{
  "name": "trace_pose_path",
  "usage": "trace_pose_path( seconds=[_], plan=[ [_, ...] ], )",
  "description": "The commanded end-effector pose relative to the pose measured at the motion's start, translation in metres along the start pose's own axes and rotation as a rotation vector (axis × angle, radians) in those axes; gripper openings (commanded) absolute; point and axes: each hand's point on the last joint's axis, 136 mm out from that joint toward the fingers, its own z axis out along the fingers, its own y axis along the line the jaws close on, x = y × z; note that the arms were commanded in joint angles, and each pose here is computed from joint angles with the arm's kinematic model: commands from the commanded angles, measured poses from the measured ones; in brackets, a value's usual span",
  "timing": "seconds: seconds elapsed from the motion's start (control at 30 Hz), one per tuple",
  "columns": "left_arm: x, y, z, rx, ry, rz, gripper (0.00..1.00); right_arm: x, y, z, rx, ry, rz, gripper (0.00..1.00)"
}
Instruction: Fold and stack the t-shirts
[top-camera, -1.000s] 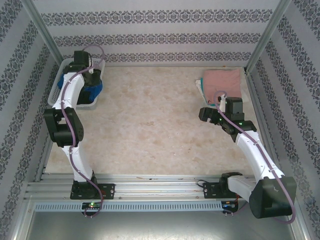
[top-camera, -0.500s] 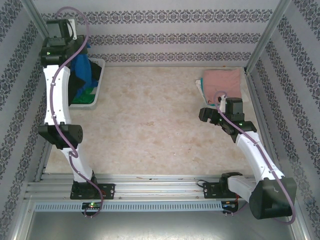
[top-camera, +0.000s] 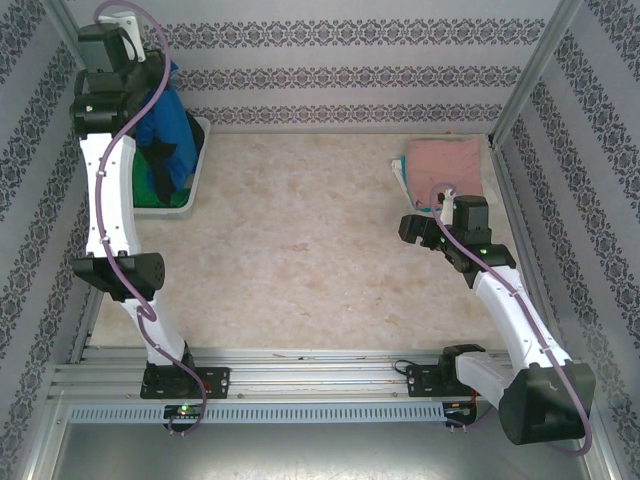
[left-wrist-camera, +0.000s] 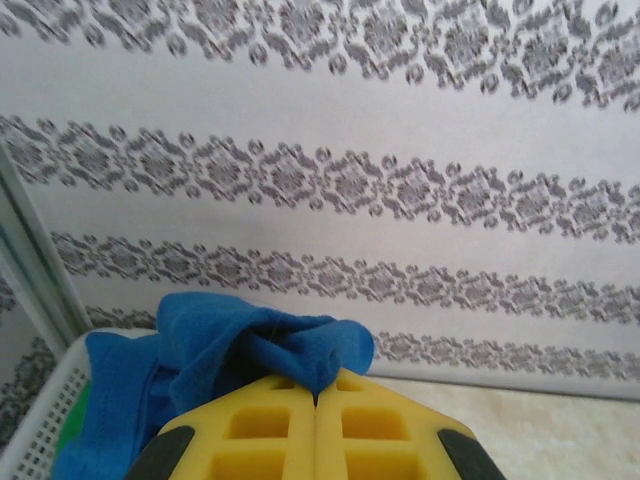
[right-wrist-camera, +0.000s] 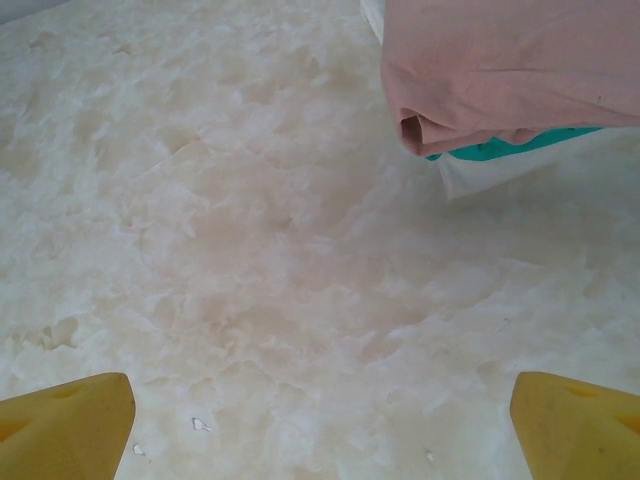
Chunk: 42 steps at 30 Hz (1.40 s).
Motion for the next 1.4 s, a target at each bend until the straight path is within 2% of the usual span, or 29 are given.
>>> trace_pose_path(
  seconds=[0.0,0.17,0.4,0.5,0.57,0.67,0.8,0.9,1.0,1.1,1.37],
  plan=[
    [-0.079,0.009,-0.041,-0.063,-0.274,-0.002,0.00,0.003,0.000,-0.004,0.011,0.001,-0.017,0.97],
    [-0.074,0.031,-0.043,-0.162,-0.257,0.002,0.00,0.002,0.000,-0.006,0.009,-0.008,-0.014,0.96],
    [0.027,0.046,0.030,-0.181,0.018,0.014,0.00,0.004,-0.001,-0.004,0.009,0.002,-0.009,0.95],
    [0.038,0.036,0.042,-0.116,0.043,-0.029,0.00,0.003,0.000,-0.006,0.010,-0.002,-0.012,0.95],
    [0.022,0.024,0.039,-0.066,0.002,-0.046,0.00,0.001,0.000,-0.008,0.014,-0.007,-0.013,0.95],
    [-0.023,0.002,0.014,-0.007,-0.097,-0.037,0.00,-0.001,0.002,-0.012,0.007,-0.017,-0.011,0.95],
    [-0.088,-0.025,-0.048,0.071,-0.289,-0.034,0.00,-0.004,0.005,-0.015,-0.004,-0.028,-0.006,0.94],
    [-0.119,-0.030,-0.096,0.087,-0.402,-0.046,0.00,-0.003,0.005,-0.014,-0.007,-0.028,-0.005,0.94],
    [-0.133,-0.035,-0.131,0.116,-0.476,-0.049,0.00,-0.003,0.005,-0.014,-0.008,-0.031,-0.003,0.94],
    [-0.135,-0.044,-0.153,0.175,-0.504,-0.061,0.00,-0.002,0.005,-0.013,-0.007,-0.026,-0.004,0.94],
    [-0.134,-0.082,-0.181,0.396,-0.547,-0.085,0.00,-0.003,0.007,-0.020,-0.014,-0.037,-0.005,0.93]
  ],
)
